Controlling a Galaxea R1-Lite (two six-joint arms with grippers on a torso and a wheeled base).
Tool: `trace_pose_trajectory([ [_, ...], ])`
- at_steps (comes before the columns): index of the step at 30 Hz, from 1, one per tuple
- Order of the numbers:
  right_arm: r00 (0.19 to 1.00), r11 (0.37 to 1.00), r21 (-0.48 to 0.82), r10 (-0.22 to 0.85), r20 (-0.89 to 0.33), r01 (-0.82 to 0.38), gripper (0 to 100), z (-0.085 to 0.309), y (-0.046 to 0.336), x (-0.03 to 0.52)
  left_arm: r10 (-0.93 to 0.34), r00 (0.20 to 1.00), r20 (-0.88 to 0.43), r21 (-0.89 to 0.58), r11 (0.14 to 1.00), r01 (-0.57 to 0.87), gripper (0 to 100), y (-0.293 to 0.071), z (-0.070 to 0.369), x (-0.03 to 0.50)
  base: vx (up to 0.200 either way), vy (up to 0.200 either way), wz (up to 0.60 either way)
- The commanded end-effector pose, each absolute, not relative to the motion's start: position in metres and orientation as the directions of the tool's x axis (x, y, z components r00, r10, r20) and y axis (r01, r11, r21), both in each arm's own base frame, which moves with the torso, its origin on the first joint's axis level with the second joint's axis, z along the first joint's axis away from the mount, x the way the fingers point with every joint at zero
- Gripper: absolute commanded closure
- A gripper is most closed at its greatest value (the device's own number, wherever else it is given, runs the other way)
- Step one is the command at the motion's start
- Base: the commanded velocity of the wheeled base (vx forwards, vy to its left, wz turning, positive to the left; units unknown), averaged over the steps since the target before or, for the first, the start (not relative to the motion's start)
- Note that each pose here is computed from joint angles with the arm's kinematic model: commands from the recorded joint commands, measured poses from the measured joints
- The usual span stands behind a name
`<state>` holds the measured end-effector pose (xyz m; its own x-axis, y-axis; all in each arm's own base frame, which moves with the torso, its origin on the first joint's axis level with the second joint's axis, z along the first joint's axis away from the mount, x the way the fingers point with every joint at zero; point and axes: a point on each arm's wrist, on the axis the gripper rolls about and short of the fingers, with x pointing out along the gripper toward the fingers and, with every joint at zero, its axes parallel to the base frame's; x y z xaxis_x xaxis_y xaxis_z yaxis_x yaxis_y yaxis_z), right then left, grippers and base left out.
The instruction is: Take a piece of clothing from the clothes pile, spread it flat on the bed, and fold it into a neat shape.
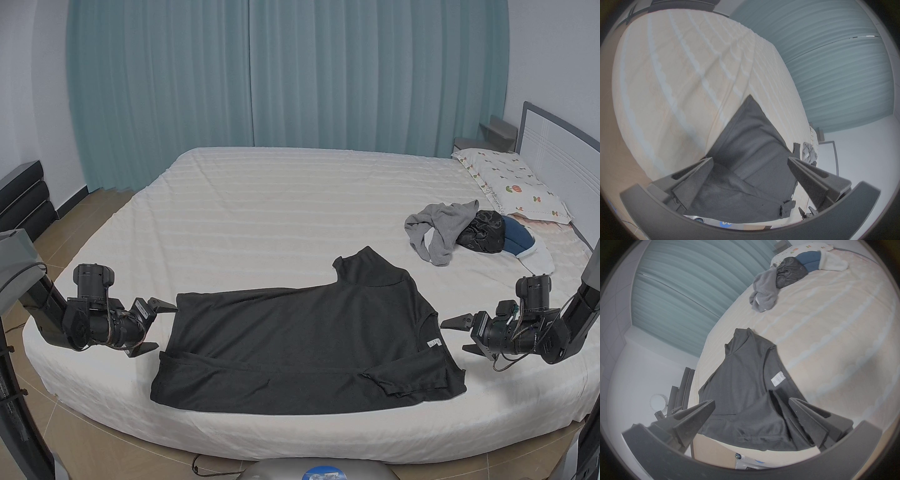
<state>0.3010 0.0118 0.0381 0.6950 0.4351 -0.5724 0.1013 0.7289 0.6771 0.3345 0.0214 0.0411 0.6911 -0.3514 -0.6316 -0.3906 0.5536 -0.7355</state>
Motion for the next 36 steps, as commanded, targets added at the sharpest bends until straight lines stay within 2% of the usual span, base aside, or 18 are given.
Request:
trace_pose_trajectory([
  [1, 0.687, 0.736, 0.673, 0.457, -0.565, 0.064, 0, 0.039, 0.024, 0.303, -0.329, 0.72, -0.611, -0.743, 0.552, -0.378, 0, 0.031, 0.058, 0.327, 0.0, 0.0, 0.0],
  [3, 0.687, 0.741, 0.669, 0.458, -0.563, 0.054, 0, 0.039, 0.025, 0.305, -0.326, 0.707, -0.627, -0.726, 0.573, -0.38, 0, 0.033, 0.056, 0.324, 0.0, 0.0, 0.0],
  [7, 0.701, 0.743, 0.668, 0.463, -0.543, 0.027, 0, 0.043, 0.027, 0.318, -0.335, 0.629, -0.702, -0.648, 0.667, -0.368, 0, 0.032, 0.047, 0.314, 0.0, 0.0, 0.0],
  [13, 0.669, 0.794, 0.606, 0.473, -0.573, -0.043, 0, 0.021, 0.026, 0.325, -0.38, 0.562, -0.735, -0.581, 0.78, -0.233, 0, 0.032, 0.029, 0.298, 0.0, 0.0, 0.0],
  [23, 0.67, 0.792, 0.606, 0.492, -0.556, -0.078, 0, 0.013, 0.026, 0.322, -0.42, 0.56, -0.714, -0.577, 0.806, -0.131, 0, 0.019, 0.002, 0.316, 0.0, 0.0, 0.0],
  [36, 0.674, 0.791, 0.607, 0.492, -0.551, -0.081, 0, 0.014, 0.026, 0.323, -0.421, 0.571, -0.705, -0.604, 0.779, -0.17, 0, 0.019, 0.003, 0.32, 0.0, 0.0, 0.0],
])
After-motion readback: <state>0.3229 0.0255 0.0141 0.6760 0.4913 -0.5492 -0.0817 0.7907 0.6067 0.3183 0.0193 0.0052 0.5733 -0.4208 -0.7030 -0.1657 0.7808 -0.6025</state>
